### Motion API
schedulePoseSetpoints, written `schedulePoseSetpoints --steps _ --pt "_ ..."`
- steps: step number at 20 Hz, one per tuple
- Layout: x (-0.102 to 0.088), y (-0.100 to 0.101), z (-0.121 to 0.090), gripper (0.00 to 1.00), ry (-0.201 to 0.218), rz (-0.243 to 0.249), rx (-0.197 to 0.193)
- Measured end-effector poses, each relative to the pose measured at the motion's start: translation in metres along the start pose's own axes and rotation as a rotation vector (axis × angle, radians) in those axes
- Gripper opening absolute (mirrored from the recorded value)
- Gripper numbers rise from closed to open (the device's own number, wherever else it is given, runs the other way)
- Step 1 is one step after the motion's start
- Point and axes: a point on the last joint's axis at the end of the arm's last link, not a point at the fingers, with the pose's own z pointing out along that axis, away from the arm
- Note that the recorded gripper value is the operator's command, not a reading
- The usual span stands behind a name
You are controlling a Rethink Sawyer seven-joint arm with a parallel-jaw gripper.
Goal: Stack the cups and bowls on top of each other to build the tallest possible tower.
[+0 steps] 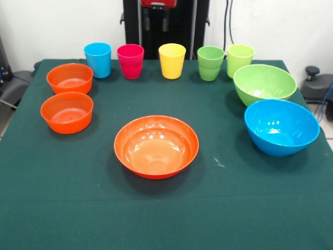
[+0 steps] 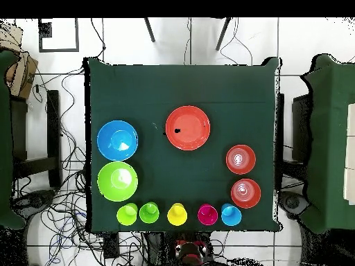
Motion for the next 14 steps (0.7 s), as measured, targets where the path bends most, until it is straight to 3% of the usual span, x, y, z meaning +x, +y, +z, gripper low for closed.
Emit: schedulePoseSetpoints --steps 14 --pt "-0.0097 0.0071 0.0024 1.00 0.027 -0.019 -0.016"
